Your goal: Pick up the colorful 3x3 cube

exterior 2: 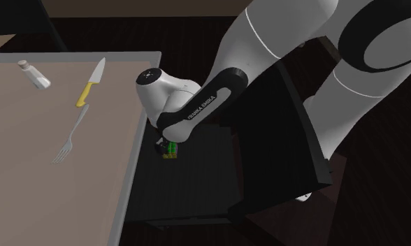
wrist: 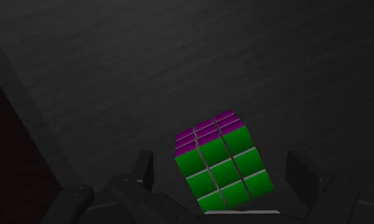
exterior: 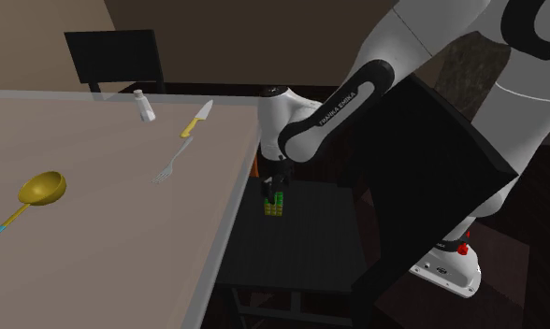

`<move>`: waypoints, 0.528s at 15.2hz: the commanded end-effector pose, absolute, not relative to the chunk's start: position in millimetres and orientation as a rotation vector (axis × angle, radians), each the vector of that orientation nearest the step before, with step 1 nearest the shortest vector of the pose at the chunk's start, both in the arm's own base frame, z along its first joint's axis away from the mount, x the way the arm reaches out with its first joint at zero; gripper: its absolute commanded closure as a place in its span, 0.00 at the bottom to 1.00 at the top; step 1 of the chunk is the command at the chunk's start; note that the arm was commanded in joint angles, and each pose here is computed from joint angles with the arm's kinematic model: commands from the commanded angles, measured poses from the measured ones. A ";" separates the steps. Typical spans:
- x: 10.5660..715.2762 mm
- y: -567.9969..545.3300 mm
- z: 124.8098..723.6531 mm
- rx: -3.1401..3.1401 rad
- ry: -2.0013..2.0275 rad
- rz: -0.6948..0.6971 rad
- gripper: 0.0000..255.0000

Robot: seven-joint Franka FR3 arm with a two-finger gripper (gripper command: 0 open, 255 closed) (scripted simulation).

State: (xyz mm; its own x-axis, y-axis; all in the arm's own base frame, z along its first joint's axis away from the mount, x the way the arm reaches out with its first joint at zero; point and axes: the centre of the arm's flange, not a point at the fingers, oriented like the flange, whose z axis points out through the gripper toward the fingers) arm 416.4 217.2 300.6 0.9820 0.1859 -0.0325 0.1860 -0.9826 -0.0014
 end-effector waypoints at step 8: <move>417.5 220.8 259.7 3.126 0.295 -0.049 0.00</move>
State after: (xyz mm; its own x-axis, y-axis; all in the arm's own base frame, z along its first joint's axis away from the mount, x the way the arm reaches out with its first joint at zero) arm 417.8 220.8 261.8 0.9818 0.1872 -0.0318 0.1872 -0.9823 -0.0015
